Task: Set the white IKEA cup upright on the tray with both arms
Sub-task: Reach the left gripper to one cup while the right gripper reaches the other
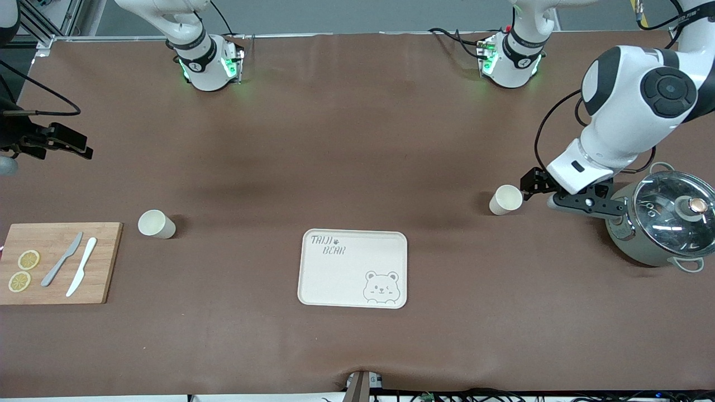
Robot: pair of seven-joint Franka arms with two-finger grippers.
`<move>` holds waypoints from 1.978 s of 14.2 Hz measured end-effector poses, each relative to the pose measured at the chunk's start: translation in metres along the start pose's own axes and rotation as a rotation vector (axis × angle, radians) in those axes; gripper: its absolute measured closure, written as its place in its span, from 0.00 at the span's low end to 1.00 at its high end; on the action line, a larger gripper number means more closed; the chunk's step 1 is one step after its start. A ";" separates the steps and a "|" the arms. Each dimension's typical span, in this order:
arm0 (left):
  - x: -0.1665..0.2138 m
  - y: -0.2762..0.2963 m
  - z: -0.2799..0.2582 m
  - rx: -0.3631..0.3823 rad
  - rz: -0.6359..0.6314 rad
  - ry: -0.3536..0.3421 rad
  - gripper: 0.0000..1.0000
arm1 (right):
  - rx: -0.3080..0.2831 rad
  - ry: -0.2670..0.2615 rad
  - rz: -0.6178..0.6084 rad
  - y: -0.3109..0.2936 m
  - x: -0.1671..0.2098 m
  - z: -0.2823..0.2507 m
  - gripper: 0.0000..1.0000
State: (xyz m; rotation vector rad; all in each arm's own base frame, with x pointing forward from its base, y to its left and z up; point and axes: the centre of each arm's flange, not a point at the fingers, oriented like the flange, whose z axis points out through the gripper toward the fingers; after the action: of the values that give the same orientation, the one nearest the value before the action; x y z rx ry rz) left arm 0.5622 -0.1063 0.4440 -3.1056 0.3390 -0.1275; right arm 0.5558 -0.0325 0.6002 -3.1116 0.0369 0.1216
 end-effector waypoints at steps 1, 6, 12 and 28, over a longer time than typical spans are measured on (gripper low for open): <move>-0.011 -0.002 0.014 0.002 0.012 -0.011 0.00 | 0.000 -0.007 0.001 0.001 0.003 0.004 0.00; -0.044 -0.046 0.082 -0.026 0.081 -0.028 0.00 | 0.004 -0.023 0.045 0.026 0.012 0.015 0.00; -0.044 -0.064 0.127 -0.052 0.076 -0.043 0.00 | 0.006 -0.068 0.058 0.035 0.034 0.052 0.00; -0.065 -0.021 0.184 -0.086 0.030 0.062 0.00 | 0.012 -0.170 0.089 0.058 0.077 0.149 0.00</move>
State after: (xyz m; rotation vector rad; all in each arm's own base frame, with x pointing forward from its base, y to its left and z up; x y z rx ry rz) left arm 0.5188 -0.0709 0.2560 -3.1855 0.4026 -0.2152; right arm 0.6194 -0.0881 0.4439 -3.0749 0.1714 0.3853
